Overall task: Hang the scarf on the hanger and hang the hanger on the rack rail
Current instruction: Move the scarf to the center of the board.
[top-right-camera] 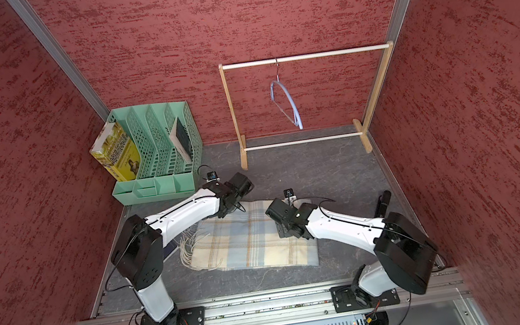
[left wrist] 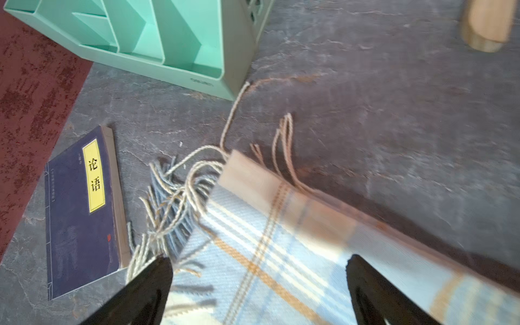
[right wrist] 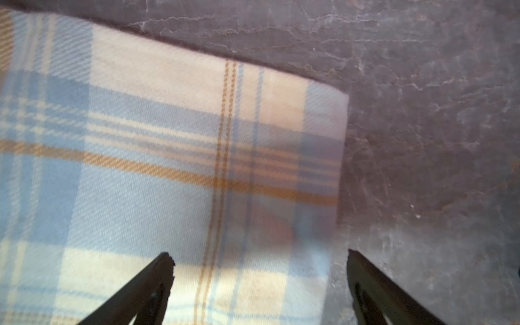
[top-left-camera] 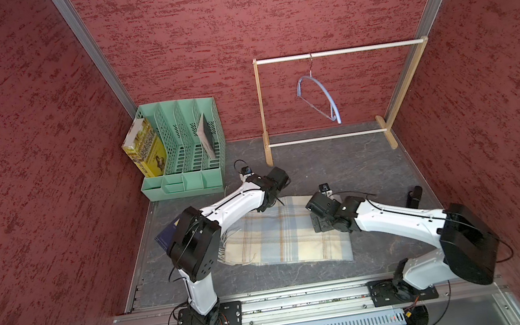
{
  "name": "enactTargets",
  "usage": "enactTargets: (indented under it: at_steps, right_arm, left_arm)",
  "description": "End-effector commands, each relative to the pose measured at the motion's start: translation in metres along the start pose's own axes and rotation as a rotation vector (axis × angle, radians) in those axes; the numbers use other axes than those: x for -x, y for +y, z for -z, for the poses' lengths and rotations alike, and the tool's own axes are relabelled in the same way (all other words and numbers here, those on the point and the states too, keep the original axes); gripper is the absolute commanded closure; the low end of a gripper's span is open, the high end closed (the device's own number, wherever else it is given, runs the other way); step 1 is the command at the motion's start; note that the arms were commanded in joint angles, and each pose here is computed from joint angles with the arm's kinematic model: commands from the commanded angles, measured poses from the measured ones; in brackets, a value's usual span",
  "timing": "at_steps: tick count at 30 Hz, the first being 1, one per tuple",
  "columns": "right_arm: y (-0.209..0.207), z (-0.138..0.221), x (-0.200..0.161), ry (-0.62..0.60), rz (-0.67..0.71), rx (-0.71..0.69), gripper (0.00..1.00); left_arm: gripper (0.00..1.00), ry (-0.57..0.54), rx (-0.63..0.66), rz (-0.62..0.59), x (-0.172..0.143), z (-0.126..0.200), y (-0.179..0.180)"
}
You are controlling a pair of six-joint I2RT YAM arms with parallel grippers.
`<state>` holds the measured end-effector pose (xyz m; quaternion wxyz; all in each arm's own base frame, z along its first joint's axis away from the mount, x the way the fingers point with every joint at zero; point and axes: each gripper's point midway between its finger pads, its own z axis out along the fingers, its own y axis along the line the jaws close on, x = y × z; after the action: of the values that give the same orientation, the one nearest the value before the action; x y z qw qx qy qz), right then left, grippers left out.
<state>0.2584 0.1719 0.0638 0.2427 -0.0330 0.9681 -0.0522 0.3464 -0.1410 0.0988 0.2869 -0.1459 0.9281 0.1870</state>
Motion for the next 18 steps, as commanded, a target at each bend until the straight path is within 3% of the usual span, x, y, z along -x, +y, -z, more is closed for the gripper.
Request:
enactTargets:
  at_steps: [1,7,18]
  right_arm:
    - [-0.011,-0.018,0.003,-0.002,-0.002,-0.082,0.01]
    - [-0.017,-0.041,-0.013,0.066,-0.04,-0.11,0.02]
    - [-0.035,-0.058,-0.073,0.168,-0.113,-0.106,0.01]
  left_arm:
    - [0.0,0.06,-0.022,-0.07,-0.032,-0.018,-0.004]
    - [0.03,0.165,-0.024,-0.115,-0.078,-0.046,-0.015]
    - [0.01,0.196,0.081,-0.172,-0.116,-0.039,0.001]
